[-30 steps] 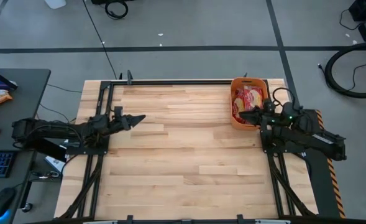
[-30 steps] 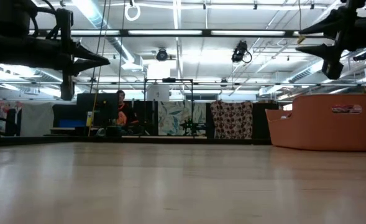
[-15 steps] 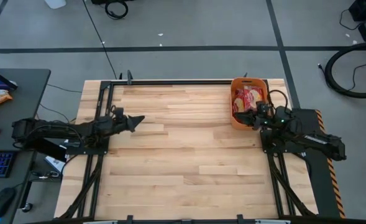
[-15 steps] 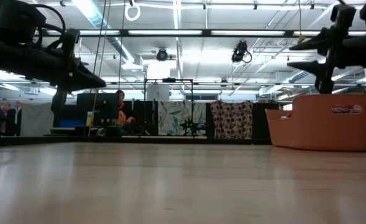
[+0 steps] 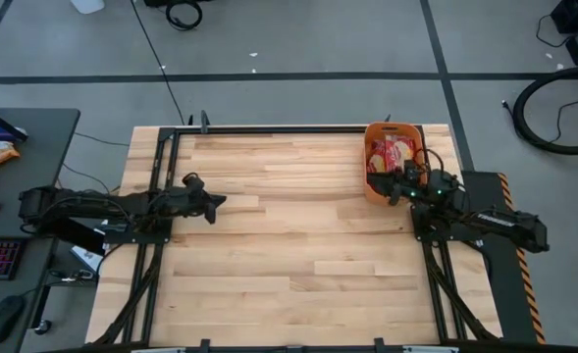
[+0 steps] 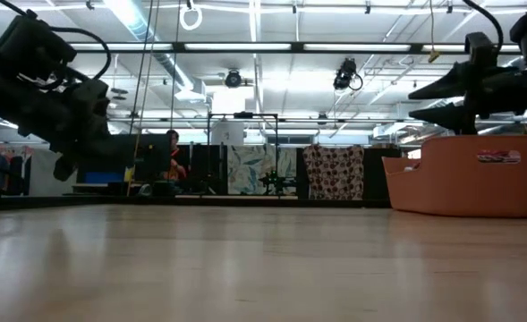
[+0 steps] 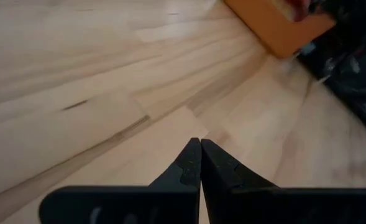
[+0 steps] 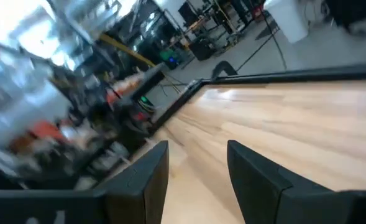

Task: Sort popcorn bags into baskets
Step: Return to Home Position

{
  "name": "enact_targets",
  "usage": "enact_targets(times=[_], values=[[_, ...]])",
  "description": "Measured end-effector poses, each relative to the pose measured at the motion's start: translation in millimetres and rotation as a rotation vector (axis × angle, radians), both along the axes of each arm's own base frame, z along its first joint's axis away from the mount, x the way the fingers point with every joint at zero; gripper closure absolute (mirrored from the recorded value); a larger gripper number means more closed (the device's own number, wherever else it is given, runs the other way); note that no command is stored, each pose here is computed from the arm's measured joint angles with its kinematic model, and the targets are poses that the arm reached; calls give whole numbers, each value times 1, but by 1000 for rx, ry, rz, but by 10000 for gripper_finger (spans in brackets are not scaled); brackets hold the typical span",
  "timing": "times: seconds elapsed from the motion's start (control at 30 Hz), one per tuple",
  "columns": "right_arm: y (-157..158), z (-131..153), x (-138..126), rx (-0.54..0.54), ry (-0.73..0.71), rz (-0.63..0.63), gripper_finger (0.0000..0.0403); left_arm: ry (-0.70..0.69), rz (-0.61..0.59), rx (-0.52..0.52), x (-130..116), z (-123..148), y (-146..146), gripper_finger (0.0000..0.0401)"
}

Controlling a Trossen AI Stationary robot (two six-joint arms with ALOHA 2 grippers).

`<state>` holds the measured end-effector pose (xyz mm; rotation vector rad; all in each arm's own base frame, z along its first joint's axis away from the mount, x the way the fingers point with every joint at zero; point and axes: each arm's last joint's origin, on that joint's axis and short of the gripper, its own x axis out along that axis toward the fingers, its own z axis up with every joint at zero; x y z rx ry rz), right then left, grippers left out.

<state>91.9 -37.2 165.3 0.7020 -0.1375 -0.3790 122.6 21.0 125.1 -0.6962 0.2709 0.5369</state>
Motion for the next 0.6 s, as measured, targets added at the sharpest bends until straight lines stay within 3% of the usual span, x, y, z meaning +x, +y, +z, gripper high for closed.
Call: enact_targets(times=[0.1, 0.23, 0.33, 0.43, 0.6], values=[[0, -1, 1, -164, 84, 10, 235, 12, -9, 17, 0, 0, 0, 394], [0, -2, 2, -573, 264, 23, 235, 10, -6, 12, 0, 0, 0, 394], [0, -2, 2, -771, 343, 26, 235, 10, -5, 11, 0, 0, 0, 394], [0, -2, 2, -843, 368, 25, 235, 11, -6, 12, 0, -1, 0, 394], [0, -2, 2, -819, 358, 26, 235, 11, -6, 11, 0, -1, 0, 394]])
